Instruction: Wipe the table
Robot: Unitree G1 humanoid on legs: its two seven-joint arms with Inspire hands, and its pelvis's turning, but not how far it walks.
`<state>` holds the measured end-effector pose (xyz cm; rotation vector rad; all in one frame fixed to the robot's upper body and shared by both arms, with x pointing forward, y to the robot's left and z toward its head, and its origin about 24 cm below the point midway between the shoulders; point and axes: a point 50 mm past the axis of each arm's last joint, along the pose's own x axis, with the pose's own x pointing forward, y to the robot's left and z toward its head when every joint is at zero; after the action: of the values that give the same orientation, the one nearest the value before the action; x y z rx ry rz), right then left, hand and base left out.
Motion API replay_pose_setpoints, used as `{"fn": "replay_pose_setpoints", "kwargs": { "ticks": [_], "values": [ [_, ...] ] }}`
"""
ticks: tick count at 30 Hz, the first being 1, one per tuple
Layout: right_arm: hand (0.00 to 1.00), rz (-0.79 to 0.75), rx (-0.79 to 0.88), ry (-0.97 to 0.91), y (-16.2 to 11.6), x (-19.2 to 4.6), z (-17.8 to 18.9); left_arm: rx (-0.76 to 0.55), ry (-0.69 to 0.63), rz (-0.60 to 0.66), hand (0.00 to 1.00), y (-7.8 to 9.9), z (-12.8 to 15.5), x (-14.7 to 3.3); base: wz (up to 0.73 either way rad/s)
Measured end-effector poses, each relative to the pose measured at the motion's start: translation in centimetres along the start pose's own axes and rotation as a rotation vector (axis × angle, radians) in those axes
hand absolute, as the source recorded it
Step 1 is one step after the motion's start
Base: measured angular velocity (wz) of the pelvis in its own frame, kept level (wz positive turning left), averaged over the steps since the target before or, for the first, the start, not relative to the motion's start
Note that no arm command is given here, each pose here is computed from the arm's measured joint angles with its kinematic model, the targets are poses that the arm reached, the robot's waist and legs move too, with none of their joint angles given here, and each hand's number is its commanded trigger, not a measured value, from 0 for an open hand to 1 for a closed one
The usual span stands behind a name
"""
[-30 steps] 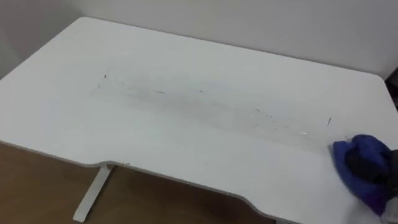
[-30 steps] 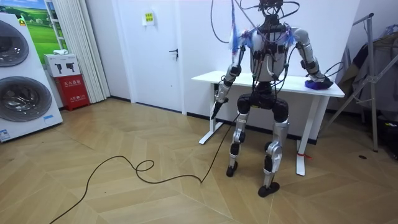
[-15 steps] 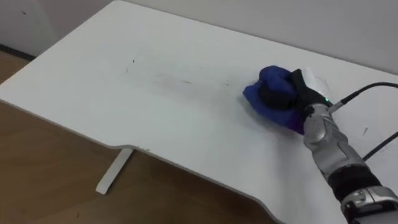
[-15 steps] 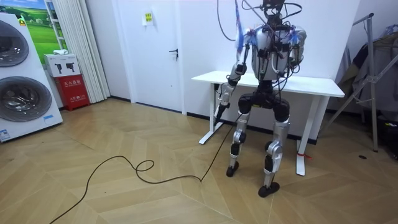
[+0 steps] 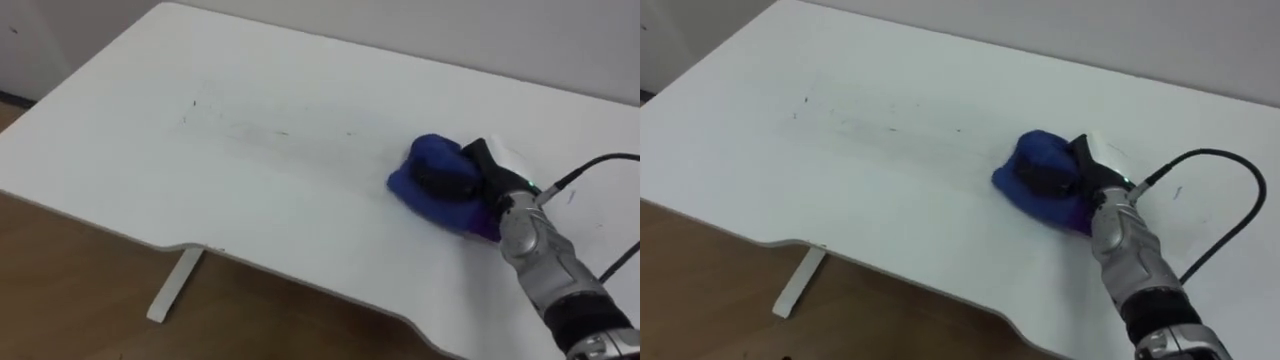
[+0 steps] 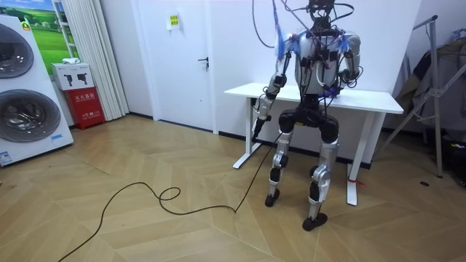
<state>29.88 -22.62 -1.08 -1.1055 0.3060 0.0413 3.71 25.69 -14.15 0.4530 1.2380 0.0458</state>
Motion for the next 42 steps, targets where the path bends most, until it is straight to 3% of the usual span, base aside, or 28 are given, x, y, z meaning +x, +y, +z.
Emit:
{"fn": "replay_pose_setpoints", "kwargs": {
  "ticks": [5, 14, 26, 36, 42],
  "values": [
    [0.0, 0.017, -0.069, -0.009, 0.7, -0.6, -0.5, 0.003, -0.013, 0.005, 0.0, 0.1, 0.5, 0.1, -0.06],
    [0.0, -0.025, -0.023, -0.065, 0.4, -1.7, -0.1, -0.002, -0.037, 0.012, 0.0, 0.2, 0.8, 0.1, -0.11],
    [0.0, -0.291, 0.142, -0.042, -4.7, -3.9, -1.7, -0.103, -0.135, 0.074, 0.0, 0.7, 2.8, 0.4, -0.22],
    [0.0, -0.401, 0.156, -0.013, -6.2, -4.4, -2.7, -0.127, -0.148, 0.112, 0.0, 1.2, 2.6, 0.3, -0.11],
    [0.0, -0.431, 0.148, -0.091, -6.8, -4.9, -1.6, -0.132, -0.188, 0.111, 0.0, 1.0, 3.1, 0.3, -0.04]
  ]
}}
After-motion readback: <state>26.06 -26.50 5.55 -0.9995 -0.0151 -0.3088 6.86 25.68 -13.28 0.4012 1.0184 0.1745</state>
